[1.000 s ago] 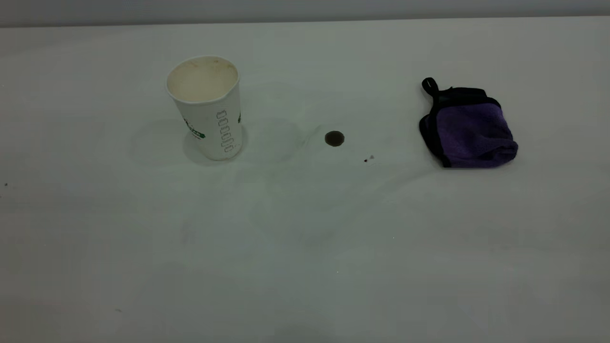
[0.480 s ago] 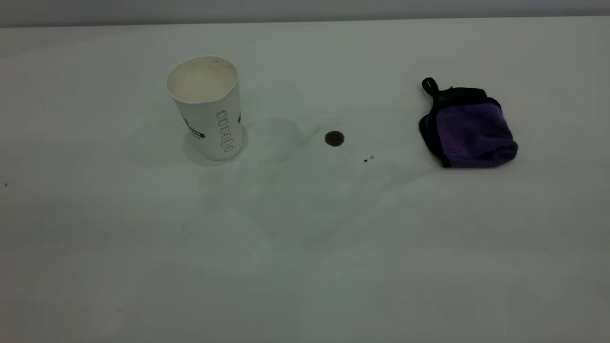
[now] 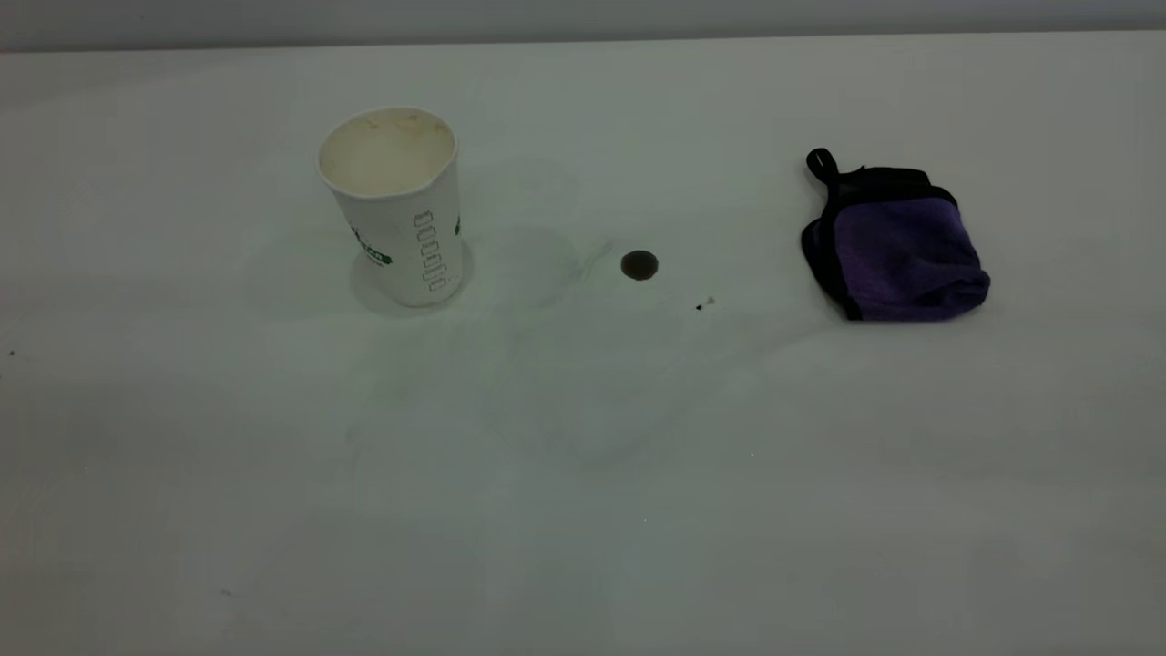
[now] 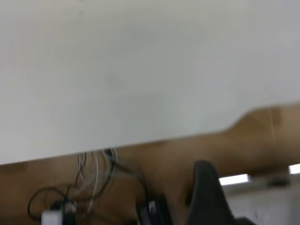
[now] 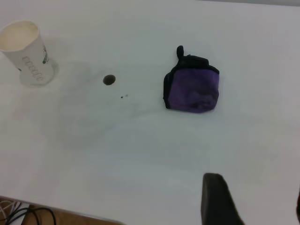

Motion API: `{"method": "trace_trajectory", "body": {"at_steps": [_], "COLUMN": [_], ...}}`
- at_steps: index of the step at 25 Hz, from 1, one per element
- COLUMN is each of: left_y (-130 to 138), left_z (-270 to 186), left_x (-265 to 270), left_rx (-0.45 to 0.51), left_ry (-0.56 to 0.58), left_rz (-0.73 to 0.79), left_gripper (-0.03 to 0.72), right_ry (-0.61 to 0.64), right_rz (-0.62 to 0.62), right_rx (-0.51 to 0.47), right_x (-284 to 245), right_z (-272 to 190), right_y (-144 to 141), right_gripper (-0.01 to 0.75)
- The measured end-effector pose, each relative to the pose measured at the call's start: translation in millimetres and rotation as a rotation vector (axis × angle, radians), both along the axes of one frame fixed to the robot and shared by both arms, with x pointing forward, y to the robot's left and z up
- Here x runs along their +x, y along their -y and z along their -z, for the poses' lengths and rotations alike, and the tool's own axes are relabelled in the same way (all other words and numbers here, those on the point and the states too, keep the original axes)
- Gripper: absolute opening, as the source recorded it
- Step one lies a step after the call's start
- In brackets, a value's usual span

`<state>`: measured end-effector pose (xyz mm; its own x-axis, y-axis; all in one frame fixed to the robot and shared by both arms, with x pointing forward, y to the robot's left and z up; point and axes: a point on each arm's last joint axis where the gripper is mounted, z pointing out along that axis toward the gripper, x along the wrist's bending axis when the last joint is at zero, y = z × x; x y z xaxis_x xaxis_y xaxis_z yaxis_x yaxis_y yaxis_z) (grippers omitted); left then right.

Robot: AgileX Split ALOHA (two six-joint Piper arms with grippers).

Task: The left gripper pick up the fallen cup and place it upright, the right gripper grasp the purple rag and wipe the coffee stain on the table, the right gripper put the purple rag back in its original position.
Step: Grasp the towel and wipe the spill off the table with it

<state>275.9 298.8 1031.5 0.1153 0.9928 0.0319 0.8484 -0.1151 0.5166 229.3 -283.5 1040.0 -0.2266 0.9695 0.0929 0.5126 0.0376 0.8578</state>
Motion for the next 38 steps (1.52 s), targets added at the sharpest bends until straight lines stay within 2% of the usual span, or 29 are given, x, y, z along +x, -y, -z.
{"method": "trace_trajectory", "body": {"at_steps": [4, 8, 11, 16, 19, 21, 23, 28, 32, 38], "left_y": [-2, -1, -1, 0, 0, 0, 0, 0, 0, 0], "left_z": [-4, -4, -3, -3, -3, -2, -2, -2, -2, -2], "left_x": [-21, -43, -52, -54, -54, -54, -54, -54, -54, -54], "left_rx": [0.0, 0.002, 0.002, 0.003, 0.003, 0.003, 0.003, 0.003, 0.003, 0.003], "left_ry": [0.149, 0.297, 0.359, 0.363, 0.363, 0.362, 0.362, 0.361, 0.361, 0.361], "left_rz": [-0.076, -0.088, -0.087, -0.087, -0.087, -0.087, -0.087, -0.087, -0.087, -0.087], "left_gripper": [0.525, 0.525, 0.525, 0.525, 0.525, 0.525, 0.525, 0.525, 0.525, 0.525], "right_ry": [0.0, 0.0, 0.0, 0.0, 0.008, -0.019, -0.065, -0.1, -0.108, -0.253], "right_rz": [0.0, 0.0, -0.001, -0.004, -0.014, -0.022, -0.029, -0.104, -0.195, -0.311], "right_rx": [0.0, 0.0, 0.001, 0.007, 0.057, 0.1, 0.103, 0.014, -0.018, 0.0], "right_x": [0, 0, 0, 0, -2, 2, 12, 58, 107, 196], "right_z": [0, 0, 0, 0, -6, -13, -19, -37, -45, -21], "right_y": [0, 0, 0, -1, -4, -6, -8, -13, -22, -38], "right_gripper": [0.442, 0.442, 0.442, 0.442, 0.442, 0.459, 0.499, 0.601, 0.608, 0.604]}}
